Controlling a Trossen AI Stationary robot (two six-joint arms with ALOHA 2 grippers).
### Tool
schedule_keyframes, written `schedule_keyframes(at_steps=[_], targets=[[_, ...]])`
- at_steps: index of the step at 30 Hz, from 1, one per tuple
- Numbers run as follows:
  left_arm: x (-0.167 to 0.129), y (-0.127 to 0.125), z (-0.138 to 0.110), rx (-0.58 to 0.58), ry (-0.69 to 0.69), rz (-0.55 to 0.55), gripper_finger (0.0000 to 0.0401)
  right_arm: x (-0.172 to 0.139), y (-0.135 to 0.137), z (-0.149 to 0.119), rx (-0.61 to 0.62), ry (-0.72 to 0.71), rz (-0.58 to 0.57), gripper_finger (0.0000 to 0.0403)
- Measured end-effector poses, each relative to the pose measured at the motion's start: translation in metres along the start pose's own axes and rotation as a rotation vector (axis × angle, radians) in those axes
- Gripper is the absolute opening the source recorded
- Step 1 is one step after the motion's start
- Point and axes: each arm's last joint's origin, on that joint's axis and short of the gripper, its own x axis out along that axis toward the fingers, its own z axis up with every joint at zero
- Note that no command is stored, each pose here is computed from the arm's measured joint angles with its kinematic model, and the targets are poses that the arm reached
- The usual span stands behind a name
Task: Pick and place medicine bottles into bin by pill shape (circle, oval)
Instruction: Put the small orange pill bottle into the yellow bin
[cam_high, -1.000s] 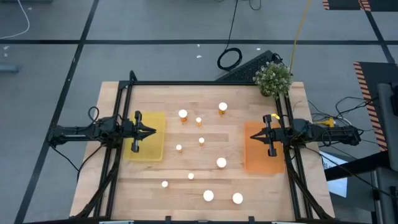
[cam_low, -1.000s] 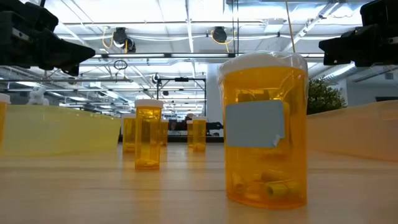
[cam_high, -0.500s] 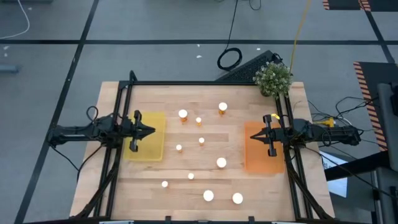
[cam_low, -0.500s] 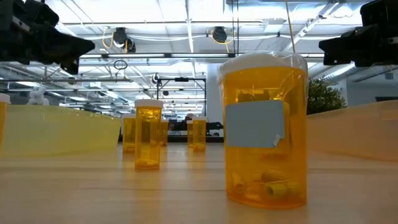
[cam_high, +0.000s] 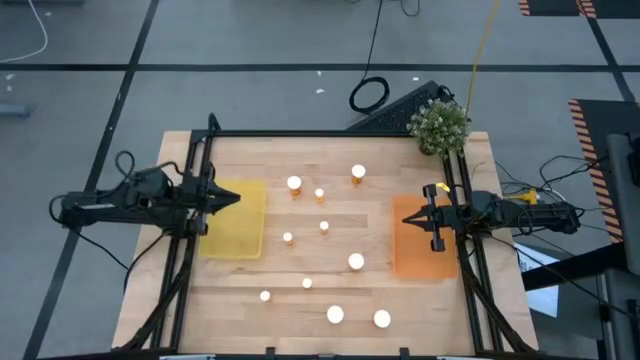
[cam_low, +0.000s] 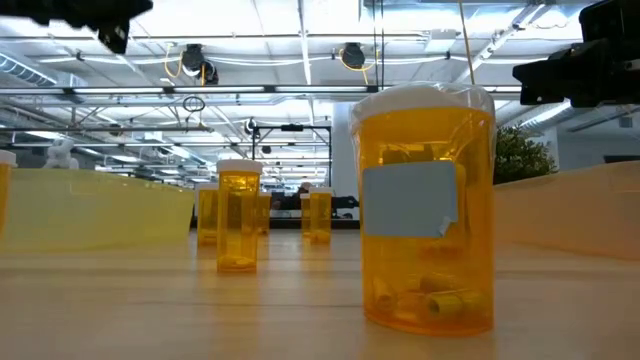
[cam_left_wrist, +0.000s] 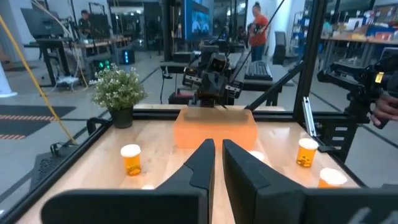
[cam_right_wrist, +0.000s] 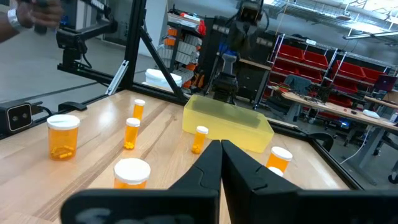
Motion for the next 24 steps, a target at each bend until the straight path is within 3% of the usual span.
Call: schedule_keyframes(at_steps=[14, 20, 24], targets=[[0.02, 0.0, 0.11, 0.027, 0.227, -0.004, 0.0035, 0.0, 0.0, 0.0, 0.048, 0.0, 0.0, 0.0], [0.026, 0.0, 0.144, 0.026, 0.313, -0.005, 0.0035, 0.0, 0.0, 0.0, 0.111, 0.0, 0.0, 0.0], [0.031, 0.0, 0.154, 0.033, 0.358, -0.007, 0.0035, 0.0, 0.0, 0.0, 0.176, 0.0, -0.004, 0.0]])
